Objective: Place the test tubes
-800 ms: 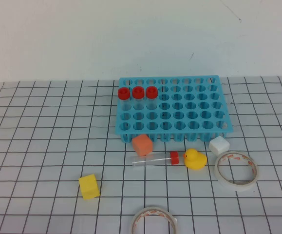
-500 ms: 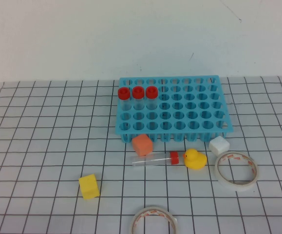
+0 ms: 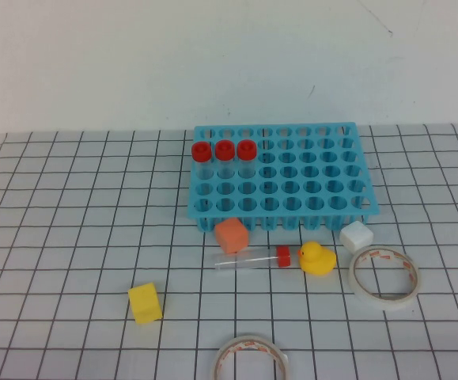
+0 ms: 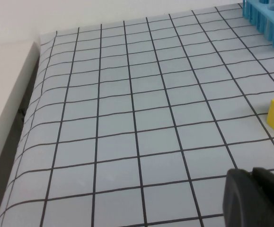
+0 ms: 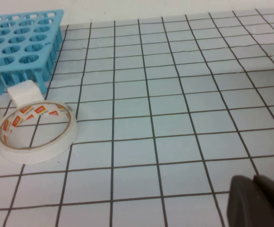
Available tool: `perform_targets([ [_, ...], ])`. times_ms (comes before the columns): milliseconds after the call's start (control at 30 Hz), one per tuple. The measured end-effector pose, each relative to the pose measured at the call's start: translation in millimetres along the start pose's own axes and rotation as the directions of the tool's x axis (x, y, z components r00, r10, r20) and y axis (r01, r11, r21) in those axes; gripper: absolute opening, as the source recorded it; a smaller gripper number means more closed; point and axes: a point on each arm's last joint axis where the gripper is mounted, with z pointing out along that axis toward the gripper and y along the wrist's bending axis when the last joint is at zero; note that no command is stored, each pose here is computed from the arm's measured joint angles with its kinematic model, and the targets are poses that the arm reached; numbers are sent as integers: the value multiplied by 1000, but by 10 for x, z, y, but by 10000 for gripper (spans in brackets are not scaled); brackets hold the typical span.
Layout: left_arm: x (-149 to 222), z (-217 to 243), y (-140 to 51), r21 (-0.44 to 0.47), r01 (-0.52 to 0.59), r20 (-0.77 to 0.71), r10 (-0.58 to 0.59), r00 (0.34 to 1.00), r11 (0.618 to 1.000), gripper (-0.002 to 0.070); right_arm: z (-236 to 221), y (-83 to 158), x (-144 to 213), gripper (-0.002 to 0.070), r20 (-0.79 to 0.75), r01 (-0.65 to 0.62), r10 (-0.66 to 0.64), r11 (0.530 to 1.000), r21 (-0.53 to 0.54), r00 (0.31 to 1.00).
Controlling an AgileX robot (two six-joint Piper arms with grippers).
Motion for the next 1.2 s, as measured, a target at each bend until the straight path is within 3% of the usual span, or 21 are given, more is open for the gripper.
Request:
perform_targets([
  [333,0,0,0,0,3,0,-3,1000,1000,-1,0,2,0,-1,0,-5,5,1000,-2,1000],
  [400,-16,0,-22,26,129,14,-130,991,991,-1,0,14,2,-1,-2,-35,35,999,-15,999],
  [433,-29,-2,-48,59,259,18,-260,965,964,-1,0,29,1,-1,-4,-73,73,997,-31,997],
  [467,-42,-2,-76,97,419,12,-422,906,903,-2,-1,44,2,-1,-8,-114,114,992,-48,994],
  [533,-85,-9,-111,156,623,0,-630,776,767,-1,-5,91,1,-1,-24,-232,230,968,-97,973],
  [567,-115,-13,-115,181,690,6,-702,712,701,-1,-8,118,-3,-1,-36,-301,299,945,-125,954],
  [600,-158,-18,-102,208,748,30,-769,639,630,-2,-12,173,-3,-1,-72,-441,435,880,-177,897],
  [733,-211,-26,-70,239,804,68,-835,546,545,-2,-32,265,-45,-1,-148,-672,659,693,-261,737],
  [833,-239,-32,-49,256,825,91,-863,497,503,-2,-41,284,-70,-1,-166,-727,714,626,-282,680],
  [900,-231,-32,-67,251,807,77,-842,534,535,-2,-40,281,-76,-1,-155,-715,705,638,-287,692],
  [1000,-371,-106,-153,270,701,23,-732,681,660,-1,-39,276,-82,-1,-143,-703,697,649,-290,703],
  [1133,-821,-207,-262,299,416,-65,-417,907,859,-1,-37,270,-84,-1,-122,-667,666,685,-293,736],
  [1200,-1004,-188,-312,331,259,-163,-215,963,907,-1,-36,265,-86,-1,-98,-620,623,726,-298,776],
])
